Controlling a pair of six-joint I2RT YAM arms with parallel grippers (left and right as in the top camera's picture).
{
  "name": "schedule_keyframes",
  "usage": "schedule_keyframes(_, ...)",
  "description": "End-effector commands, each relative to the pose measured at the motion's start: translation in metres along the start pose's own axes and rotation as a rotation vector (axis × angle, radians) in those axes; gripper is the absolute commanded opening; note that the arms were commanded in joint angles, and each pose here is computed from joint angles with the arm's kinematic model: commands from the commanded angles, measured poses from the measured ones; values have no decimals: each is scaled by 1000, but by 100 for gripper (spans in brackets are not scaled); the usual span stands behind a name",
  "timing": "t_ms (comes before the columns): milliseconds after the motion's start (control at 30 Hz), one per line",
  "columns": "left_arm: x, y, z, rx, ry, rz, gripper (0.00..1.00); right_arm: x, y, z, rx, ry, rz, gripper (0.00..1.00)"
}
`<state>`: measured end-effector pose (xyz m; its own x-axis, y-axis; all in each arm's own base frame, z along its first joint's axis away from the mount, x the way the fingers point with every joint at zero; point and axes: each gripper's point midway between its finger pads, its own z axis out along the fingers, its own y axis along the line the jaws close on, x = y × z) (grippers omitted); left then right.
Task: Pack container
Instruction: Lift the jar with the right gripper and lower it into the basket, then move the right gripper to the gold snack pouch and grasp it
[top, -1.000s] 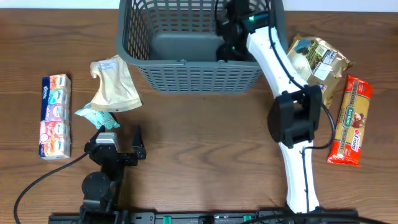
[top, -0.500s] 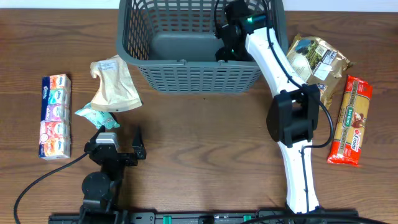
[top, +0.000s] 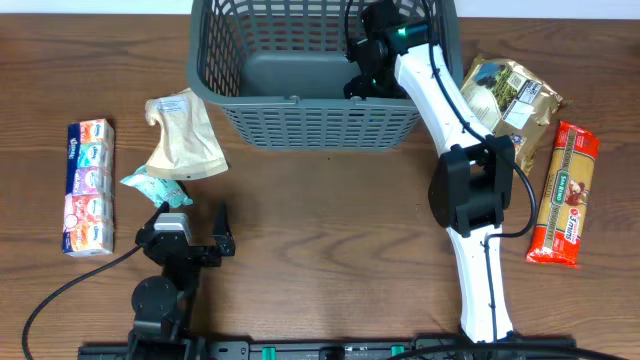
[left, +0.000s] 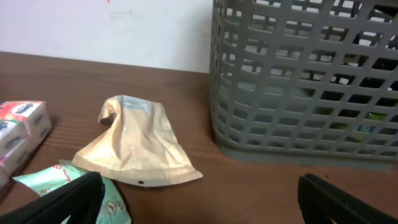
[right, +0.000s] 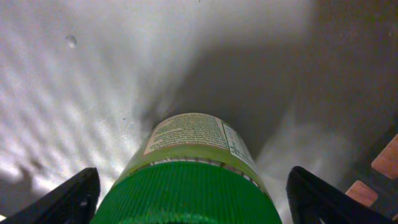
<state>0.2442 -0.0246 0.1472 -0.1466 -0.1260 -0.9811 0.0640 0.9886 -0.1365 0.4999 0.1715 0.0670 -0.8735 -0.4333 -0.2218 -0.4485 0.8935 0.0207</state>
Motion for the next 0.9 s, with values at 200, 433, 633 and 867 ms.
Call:
schedule_keyframes(200,20,3,2,-14,58,-6,98,-75,6,-170,51,-431,-38,93)
schedule_keyframes(433,20,3,2,-14,58,-6,98,-54,-58,-311,173,-713,304,99)
schedule_keyframes(633,20,3,2,-14,58,-6,98,51,-161,-348,271,-661,915,99)
schedule_keyframes(867,20,3,2,-14,58,-6,98,119,-229,-349,227,-580,969,99)
